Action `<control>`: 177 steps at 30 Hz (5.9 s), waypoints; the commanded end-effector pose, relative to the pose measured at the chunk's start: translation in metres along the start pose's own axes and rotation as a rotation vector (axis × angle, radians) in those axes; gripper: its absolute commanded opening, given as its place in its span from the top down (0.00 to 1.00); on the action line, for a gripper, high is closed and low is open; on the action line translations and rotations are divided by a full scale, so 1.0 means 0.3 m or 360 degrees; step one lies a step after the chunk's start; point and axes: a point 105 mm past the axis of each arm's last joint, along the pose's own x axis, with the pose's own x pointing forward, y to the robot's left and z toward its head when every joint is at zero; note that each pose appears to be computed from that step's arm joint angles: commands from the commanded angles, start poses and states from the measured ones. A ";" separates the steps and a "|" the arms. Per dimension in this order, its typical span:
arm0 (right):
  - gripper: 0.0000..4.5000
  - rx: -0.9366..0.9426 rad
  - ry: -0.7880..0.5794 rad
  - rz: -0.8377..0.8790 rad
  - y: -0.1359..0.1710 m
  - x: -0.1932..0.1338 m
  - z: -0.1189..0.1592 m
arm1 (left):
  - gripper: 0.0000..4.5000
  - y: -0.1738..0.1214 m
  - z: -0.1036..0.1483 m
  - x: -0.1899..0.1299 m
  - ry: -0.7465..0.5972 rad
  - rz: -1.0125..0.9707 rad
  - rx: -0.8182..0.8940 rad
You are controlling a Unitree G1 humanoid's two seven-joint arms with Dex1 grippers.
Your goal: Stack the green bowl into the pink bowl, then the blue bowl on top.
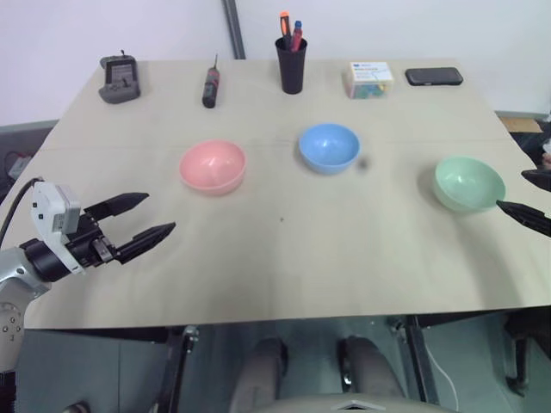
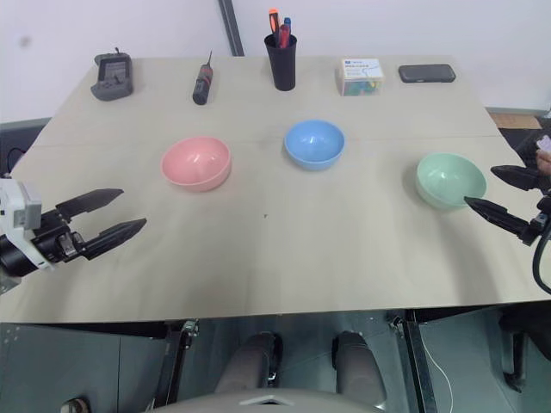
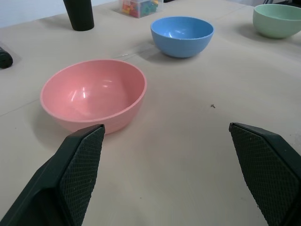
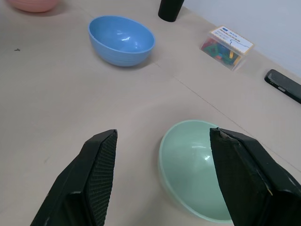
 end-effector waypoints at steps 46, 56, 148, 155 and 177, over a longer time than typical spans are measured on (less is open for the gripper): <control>0.26 -0.0162 -0.0551 0.0619 0.320 0.365 0.171 | 0.97 -0.019 -0.003 0.476 0.0872 0.0022 0.1142; 0.26 -0.0110 -0.0492 0.0433 0.306 0.304 0.139 | 0.97 -0.374 0.083 0.479 0.0454 -0.0886 0.1091; 0.16 -0.1097 -0.0261 0.0508 0.276 0.957 0.142 | 0.00 -0.267 0.137 0.118 -0.0237 -0.0351 0.0018; 0.73 -0.1119 -0.0202 0.0558 0.281 0.963 0.118 | 0.00 -0.266 0.129 0.108 -0.0215 -0.0308 0.0039; 0.92 -0.0604 -0.0816 0.1196 0.569 0.623 0.403 | 0.00 -0.233 0.058 0.148 -0.0234 -0.0268 -0.0036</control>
